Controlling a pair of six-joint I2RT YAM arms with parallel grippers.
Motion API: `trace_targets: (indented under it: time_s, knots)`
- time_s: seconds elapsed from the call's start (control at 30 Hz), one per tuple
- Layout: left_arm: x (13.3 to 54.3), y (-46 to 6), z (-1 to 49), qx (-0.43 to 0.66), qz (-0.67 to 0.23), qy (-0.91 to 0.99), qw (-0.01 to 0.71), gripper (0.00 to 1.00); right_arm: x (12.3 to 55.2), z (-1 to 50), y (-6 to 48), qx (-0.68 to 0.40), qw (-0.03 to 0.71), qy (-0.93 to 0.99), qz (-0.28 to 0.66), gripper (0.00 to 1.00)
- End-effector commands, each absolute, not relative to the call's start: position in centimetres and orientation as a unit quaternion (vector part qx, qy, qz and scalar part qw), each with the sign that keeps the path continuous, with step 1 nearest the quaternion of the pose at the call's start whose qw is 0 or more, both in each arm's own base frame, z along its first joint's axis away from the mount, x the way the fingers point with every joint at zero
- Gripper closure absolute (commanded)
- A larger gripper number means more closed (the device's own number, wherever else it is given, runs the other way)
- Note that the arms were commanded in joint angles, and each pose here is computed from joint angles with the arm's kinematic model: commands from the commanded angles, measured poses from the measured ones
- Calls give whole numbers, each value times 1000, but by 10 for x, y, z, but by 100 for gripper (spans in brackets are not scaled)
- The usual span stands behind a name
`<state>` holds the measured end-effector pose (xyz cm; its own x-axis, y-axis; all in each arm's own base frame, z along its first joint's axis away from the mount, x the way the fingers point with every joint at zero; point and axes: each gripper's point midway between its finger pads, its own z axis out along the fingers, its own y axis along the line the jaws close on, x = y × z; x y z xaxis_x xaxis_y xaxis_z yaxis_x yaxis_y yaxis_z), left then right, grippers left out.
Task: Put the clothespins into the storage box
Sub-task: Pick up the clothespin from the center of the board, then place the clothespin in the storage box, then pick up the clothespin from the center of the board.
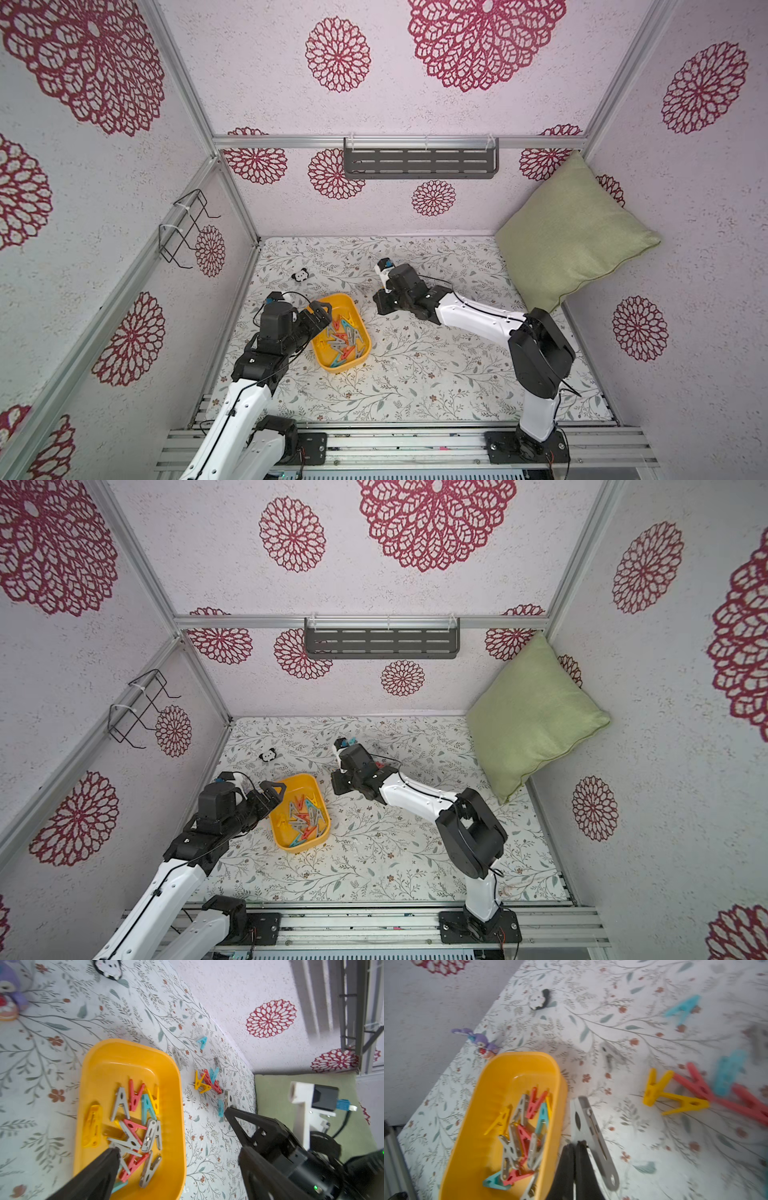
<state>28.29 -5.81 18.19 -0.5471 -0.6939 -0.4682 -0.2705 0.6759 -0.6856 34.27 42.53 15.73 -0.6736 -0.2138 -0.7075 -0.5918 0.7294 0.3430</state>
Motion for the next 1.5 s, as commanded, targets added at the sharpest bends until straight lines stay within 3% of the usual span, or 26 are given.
trace_targets:
  time_s: [0.0, 0.2, 0.37, 0.47, 0.73, 1.17, 1.47]
  knots:
    - [269, -43, 162, -305, -273, 842, 352, 3, 321, 152, 461, -261, 299, 865, 308, 95]
    - [262, -24, 157, -339, -285, 824, 354, 3, 305, 141, 503, -296, 277, 859, 314, 86]
    - [266, -30, 158, -334, -306, 822, 346, 3, 312, 153, 504, -296, 296, 854, 308, 65]
    - [271, -37, 157, -330, -322, 821, 337, 3, 318, 167, 495, -290, 316, 852, 300, 58]
    - [289, -73, 163, -284, -331, 837, 331, 3, 360, 194, 417, -212, 373, 862, 269, 57]
    - [319, -168, 166, -186, -351, 867, 301, 3, 452, 130, 230, -32, 375, 918, 129, 60]
    - [323, -200, 155, -161, -351, 877, 285, 3, 477, 71, 213, -15, 326, 939, 108, 63]
